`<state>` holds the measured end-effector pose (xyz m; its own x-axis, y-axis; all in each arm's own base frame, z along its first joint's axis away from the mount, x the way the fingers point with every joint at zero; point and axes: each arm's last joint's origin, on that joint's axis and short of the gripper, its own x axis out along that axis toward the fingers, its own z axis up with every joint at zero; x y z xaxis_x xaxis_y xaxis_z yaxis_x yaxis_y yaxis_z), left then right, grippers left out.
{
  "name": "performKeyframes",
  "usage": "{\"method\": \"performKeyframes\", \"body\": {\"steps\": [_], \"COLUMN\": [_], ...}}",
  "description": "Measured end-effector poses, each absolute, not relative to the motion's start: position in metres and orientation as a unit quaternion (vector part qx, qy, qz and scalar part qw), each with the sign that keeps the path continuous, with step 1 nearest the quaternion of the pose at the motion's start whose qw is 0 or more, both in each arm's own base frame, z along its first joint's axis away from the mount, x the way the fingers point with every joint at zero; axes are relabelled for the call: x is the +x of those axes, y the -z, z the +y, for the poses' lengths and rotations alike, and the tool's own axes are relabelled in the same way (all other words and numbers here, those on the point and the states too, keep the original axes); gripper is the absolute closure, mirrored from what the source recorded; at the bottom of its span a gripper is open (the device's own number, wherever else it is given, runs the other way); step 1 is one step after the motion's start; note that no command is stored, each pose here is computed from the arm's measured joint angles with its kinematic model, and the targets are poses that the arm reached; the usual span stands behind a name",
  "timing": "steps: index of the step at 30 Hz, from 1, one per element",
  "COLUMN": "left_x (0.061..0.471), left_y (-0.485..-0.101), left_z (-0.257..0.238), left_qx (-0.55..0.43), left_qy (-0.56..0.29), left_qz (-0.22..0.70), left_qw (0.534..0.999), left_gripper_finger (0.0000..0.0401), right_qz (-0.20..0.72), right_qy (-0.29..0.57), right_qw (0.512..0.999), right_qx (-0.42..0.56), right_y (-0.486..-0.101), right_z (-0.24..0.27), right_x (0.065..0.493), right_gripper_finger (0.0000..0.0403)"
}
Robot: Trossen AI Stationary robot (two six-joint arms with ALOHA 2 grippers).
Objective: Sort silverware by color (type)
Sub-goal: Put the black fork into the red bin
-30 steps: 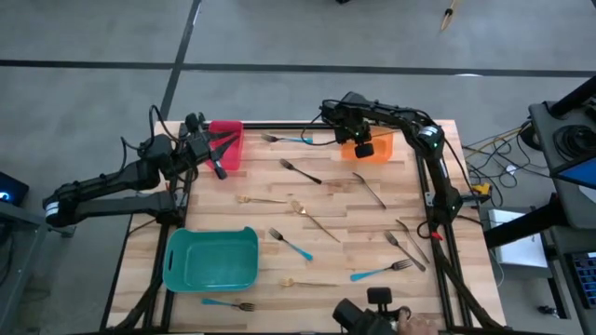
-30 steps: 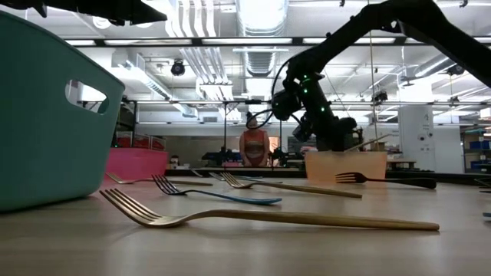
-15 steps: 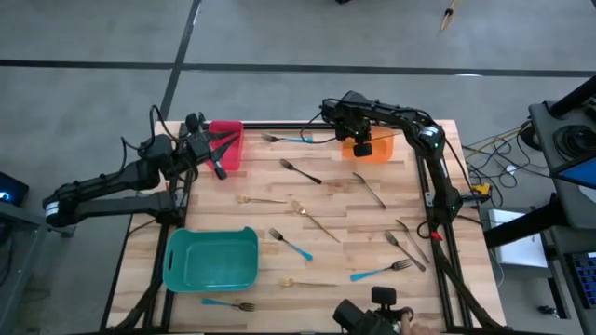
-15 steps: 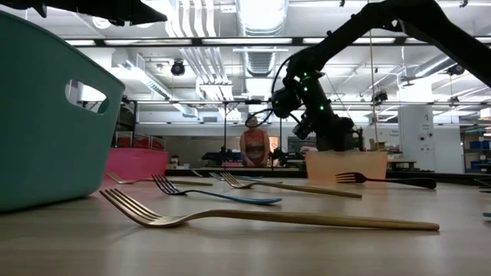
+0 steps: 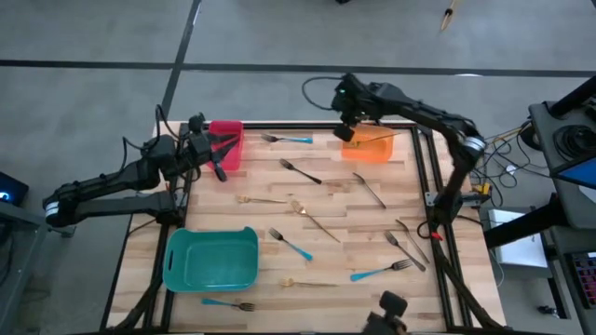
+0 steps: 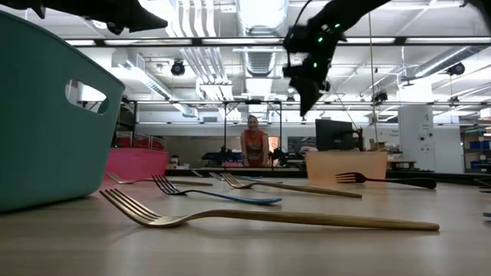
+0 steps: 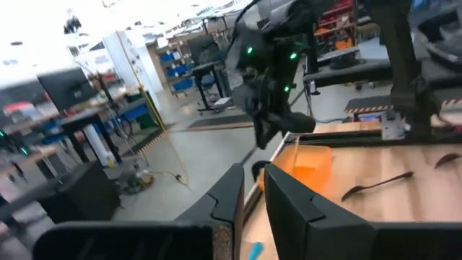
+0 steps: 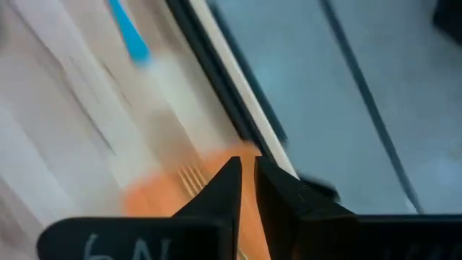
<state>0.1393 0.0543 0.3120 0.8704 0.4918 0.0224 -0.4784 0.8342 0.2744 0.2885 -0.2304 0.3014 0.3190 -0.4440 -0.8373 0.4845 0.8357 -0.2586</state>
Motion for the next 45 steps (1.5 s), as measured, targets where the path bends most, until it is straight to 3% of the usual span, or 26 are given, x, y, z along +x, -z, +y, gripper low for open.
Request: {"method": "performKeyframes", "body": {"steps": [6, 14, 21, 27, 30, 35, 40, 45], "left_x": [0.139, 0.153, 0.174, 0.183, 0.184, 0.195, 0.219, 0.252], "left_y": [-0.308, -0.3, -0.285, -0.273, -0.269, -0.271, -0.289, -0.298], "left_z": [0.054, 0.057, 0.059, 0.053, 0.053, 0.059, 0.068, 0.085], "left_qx": [0.075, -0.023, -0.098, -0.158, -0.181, -0.164, -0.092, -0.006], "left_qy": [-0.253, -0.224, -0.142, -0.015, -0.009, -0.048, -0.037, -0.027], "left_qz": [0.027, 0.033, 0.072, 0.121, 0.138, 0.143, 0.15, 0.214], "left_qw": [0.964, 0.974, 0.982, 0.98, 0.974, 0.975, 0.984, 0.976], "left_gripper_finger": [0.0364, 0.0364, 0.0364, 0.0364, 0.0364, 0.0364, 0.0364, 0.0364], "right_qz": [0.376, 0.277, 0.261, 0.274, 0.278, 0.282, 0.287, 0.295], "right_qy": [0.285, 0.229, 0.166, 0.129, 0.12, 0.105, 0.096, 0.084], "right_qw": [0.882, 0.932, 0.95, 0.953, 0.953, 0.954, 0.953, 0.949], "right_qx": [-0.007, -0.043, -0.038, -0.012, 0.0, -0.005, -0.026, -0.066], "right_y": [-0.303, -0.29, -0.27, -0.255, -0.251, -0.249, -0.248, -0.248], "right_z": [-0.184, -0.117, -0.069, -0.042, -0.034, -0.026, -0.025, -0.025], "right_x": [0.276, 0.269, 0.26, 0.257, 0.257, 0.258, 0.258, 0.257], "right_gripper_finger": [0.0377, 0.0377, 0.0377, 0.0375, 0.0374, 0.0374, 0.0374, 0.0374]}}
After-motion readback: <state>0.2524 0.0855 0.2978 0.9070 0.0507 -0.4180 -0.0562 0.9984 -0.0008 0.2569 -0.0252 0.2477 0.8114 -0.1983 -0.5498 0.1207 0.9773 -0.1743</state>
